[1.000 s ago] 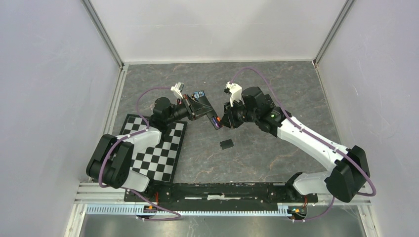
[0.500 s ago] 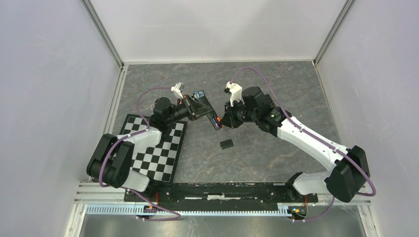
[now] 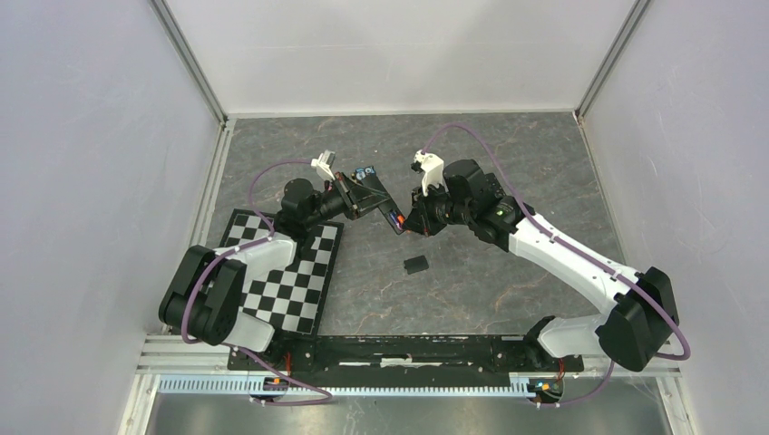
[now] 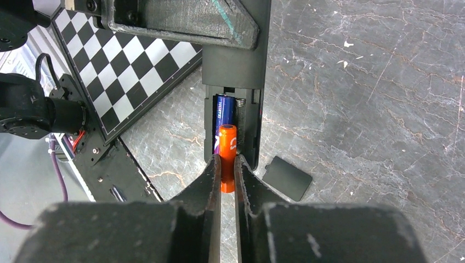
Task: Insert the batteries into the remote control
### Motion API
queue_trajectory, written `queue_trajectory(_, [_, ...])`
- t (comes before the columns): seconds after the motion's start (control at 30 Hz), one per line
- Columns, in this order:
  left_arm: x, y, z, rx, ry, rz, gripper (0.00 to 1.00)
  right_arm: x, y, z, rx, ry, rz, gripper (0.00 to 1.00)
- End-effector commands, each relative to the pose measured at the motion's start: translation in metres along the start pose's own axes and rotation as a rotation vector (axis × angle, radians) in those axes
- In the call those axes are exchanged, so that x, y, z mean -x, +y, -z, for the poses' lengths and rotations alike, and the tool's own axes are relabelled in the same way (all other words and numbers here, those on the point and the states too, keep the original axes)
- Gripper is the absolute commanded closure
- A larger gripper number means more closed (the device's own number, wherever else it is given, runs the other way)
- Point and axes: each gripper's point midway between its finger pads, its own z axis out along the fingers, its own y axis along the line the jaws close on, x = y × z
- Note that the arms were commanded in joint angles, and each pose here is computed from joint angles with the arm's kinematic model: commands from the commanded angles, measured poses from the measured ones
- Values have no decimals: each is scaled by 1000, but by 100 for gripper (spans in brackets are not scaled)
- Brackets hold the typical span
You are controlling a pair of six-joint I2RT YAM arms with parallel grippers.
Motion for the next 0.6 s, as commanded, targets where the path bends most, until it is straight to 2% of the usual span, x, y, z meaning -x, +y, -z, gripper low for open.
queue_trajectory(0.0, [8,-28,0,-71,-24,-48,98,15,0,1,-21,-35,13,85])
queue_trajectory(0.13, [6,-28,-1,-73,-16,-27,98,16,-1,-4,-25,-35,16,79])
queue_trajectory(0.37, [4,-25,-4,-86,-9,27,98,14,-11,-12,-70,-18,0,78])
queue_trajectory(0.57, [4,-21,-5,-70,-12,41,98,16,-18,-8,-122,-29,-15,71])
